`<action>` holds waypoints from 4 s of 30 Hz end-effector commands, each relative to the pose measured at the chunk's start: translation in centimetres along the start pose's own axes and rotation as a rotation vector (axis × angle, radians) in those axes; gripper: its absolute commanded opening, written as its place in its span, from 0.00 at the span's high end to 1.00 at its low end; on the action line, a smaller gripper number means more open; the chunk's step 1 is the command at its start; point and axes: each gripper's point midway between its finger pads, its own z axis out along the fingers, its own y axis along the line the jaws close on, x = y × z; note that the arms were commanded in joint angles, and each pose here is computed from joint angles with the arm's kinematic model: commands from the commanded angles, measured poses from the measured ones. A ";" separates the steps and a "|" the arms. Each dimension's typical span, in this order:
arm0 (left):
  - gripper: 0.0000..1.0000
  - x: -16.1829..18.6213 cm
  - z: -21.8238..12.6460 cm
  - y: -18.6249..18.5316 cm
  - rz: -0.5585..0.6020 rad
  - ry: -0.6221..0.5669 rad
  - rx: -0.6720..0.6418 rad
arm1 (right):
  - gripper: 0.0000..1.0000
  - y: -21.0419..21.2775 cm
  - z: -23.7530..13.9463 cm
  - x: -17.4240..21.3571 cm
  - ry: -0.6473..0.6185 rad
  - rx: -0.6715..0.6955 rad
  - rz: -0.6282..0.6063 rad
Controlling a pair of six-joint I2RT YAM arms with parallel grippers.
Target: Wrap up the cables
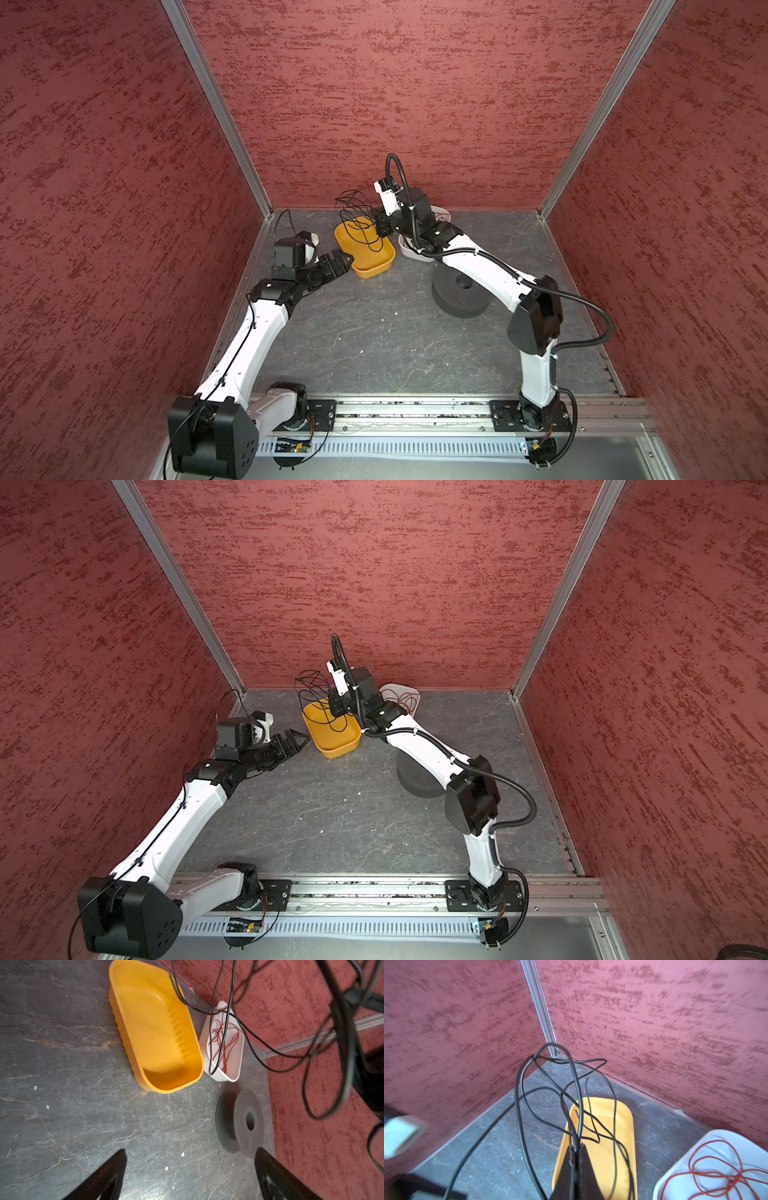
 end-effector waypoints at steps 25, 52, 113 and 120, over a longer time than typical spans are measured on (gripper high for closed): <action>0.46 0.9 5.6 -2.2 -0.057 0.010 0.345 | 1.00 3.4 -15.6 0.8 -0.157 -0.258 0.092; 0.37 1.4 5.1 -0.9 -0.043 0.080 0.188 | 1.00 2.7 -15.7 12.2 0.107 -0.326 -0.054; 0.52 12.7 6.7 2.8 0.175 0.413 -0.099 | 0.50 1.0 0.8 24.9 0.415 -0.118 0.050; 0.52 12.9 6.3 1.4 0.201 0.415 -0.068 | 0.54 1.7 1.9 26.3 0.450 -0.169 0.056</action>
